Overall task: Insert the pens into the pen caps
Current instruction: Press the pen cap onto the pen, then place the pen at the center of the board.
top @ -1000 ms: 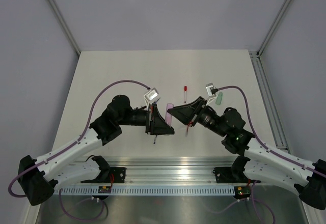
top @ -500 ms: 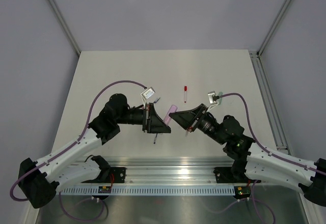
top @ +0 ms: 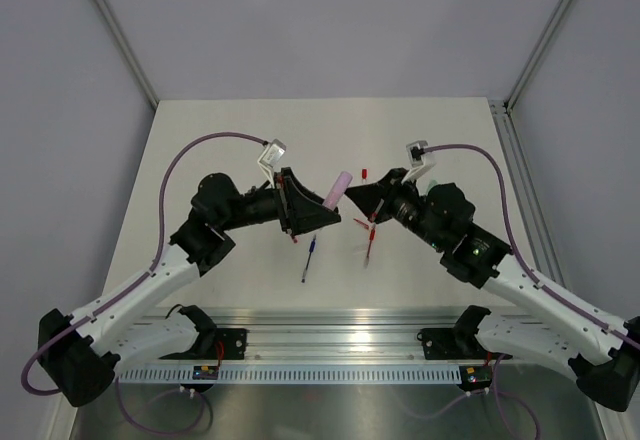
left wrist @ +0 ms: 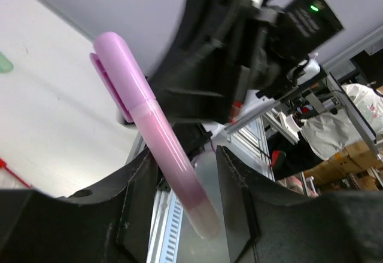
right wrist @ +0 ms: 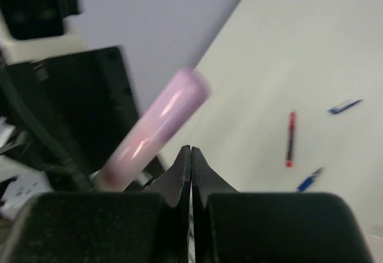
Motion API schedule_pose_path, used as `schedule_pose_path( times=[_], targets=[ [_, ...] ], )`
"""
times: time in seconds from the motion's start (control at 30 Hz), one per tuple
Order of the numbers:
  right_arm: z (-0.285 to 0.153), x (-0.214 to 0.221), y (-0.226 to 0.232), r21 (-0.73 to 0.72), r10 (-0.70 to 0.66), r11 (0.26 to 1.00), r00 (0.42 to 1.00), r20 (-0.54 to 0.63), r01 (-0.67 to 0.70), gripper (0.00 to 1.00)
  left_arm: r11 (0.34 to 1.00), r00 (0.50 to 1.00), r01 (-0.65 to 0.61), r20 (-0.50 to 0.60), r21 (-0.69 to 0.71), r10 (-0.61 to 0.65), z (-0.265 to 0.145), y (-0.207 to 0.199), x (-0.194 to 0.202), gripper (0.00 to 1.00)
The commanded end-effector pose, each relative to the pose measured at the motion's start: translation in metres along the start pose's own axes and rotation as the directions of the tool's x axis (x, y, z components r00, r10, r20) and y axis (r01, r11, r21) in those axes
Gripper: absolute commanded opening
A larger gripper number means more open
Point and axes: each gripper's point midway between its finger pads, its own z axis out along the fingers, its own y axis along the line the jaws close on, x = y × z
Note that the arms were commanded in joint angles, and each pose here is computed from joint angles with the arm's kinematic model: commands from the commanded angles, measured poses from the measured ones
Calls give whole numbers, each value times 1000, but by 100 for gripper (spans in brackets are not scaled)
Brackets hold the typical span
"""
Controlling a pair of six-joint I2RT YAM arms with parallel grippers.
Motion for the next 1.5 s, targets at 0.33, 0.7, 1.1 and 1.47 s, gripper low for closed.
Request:
schedule_pose_path(
  times=[0.33,0.7,1.1,1.47],
  targets=[
    [5,-42,0,-15,-18,1000,1000,-10,18,0,993,987,-113,122,26,109,5,-32,-35,1],
    [-53,-11,4,-162,3,987,1000,30,2,61,983,950,-167,253,-83,183,-16,-31,-53,0],
    [-34,-54,57,-371,2,927,989,148,54,91,991,971,-136,195,-18,137,-6,-32,-43,0],
    [-6,-65,65,-411,28,910,984,177,48,77,994,980,-109,169,26,103,-1,-35,-38,0]
  ],
)
